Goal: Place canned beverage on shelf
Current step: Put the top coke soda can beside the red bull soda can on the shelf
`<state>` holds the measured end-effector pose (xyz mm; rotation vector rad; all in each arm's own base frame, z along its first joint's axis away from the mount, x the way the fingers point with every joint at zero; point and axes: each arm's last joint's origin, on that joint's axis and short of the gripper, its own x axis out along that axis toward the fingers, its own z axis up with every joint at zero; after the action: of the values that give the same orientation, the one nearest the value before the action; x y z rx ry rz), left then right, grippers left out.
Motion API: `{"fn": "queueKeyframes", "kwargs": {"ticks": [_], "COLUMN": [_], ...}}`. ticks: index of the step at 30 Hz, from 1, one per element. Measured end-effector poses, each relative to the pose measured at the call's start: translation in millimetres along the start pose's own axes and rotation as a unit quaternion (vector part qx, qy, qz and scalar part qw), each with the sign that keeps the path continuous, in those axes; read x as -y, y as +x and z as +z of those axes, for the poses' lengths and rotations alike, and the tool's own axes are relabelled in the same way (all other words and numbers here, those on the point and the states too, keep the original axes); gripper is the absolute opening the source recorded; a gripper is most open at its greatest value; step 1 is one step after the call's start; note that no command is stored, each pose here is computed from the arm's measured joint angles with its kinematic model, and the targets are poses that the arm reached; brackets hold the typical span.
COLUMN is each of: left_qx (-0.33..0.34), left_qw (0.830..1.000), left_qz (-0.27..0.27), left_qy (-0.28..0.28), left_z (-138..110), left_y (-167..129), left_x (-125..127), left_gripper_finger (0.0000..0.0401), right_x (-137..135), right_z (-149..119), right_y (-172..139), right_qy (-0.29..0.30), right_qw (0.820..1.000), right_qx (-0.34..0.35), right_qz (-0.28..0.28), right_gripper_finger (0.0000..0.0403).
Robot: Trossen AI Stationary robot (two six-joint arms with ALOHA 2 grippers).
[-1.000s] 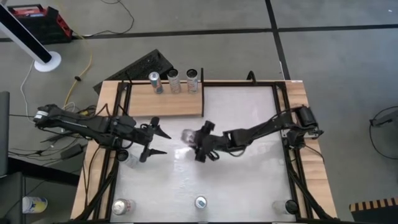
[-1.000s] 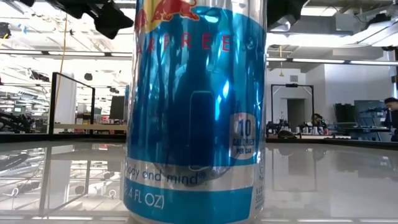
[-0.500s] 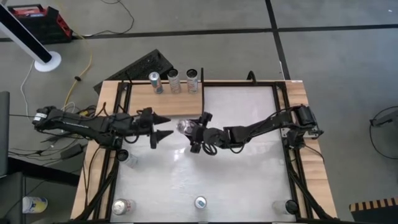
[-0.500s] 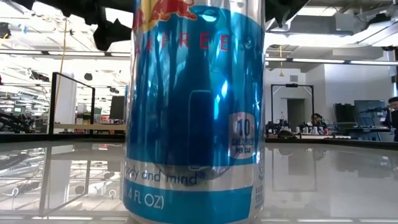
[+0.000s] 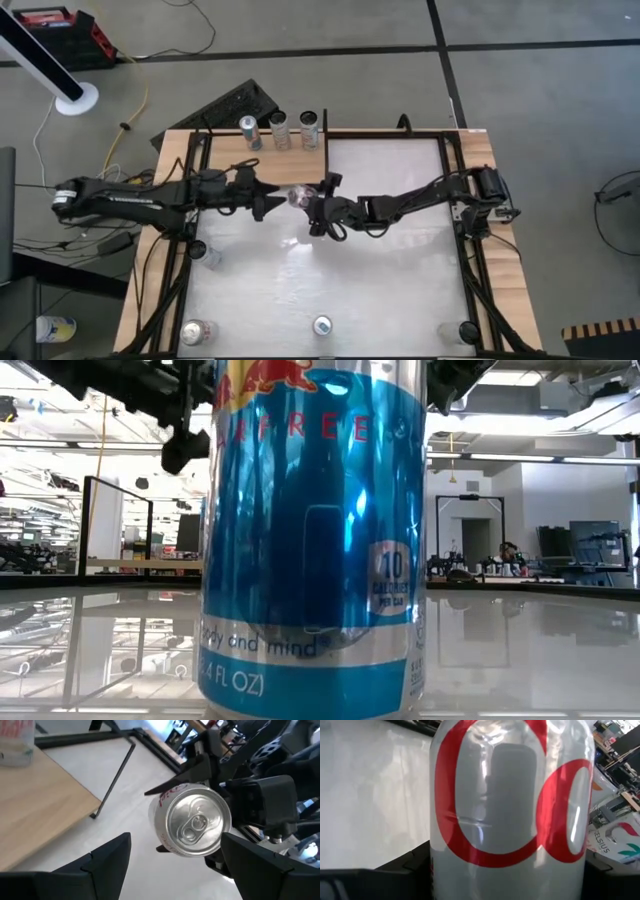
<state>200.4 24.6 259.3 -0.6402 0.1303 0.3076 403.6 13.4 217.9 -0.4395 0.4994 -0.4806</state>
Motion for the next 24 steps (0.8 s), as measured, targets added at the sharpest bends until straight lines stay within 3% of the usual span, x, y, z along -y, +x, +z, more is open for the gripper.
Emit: {"fn": "queueKeyframes", "kwargs": {"ticks": [10,24], "left_qx": [-0.015,-0.014], "left_qw": [0.999,0.999], "left_qz": [-0.049,-0.041], "left_qy": [-0.009,-0.008], "left_z": [-3,-12], "left_y": [28,47], "left_x": [-5,-10], "left_gripper_finger": [0.0293,0.0293], "right_x": [-2,2], "right_z": [-7,-15], "right_y": [0,1], "right_qy": [-0.020,-0.026], "right_qw": [0.999,0.997], "right_qx": [-0.031,-0.065], "right_qz": [0.010,0.012], "right_gripper_finger": [0.0318,0.0318]}}
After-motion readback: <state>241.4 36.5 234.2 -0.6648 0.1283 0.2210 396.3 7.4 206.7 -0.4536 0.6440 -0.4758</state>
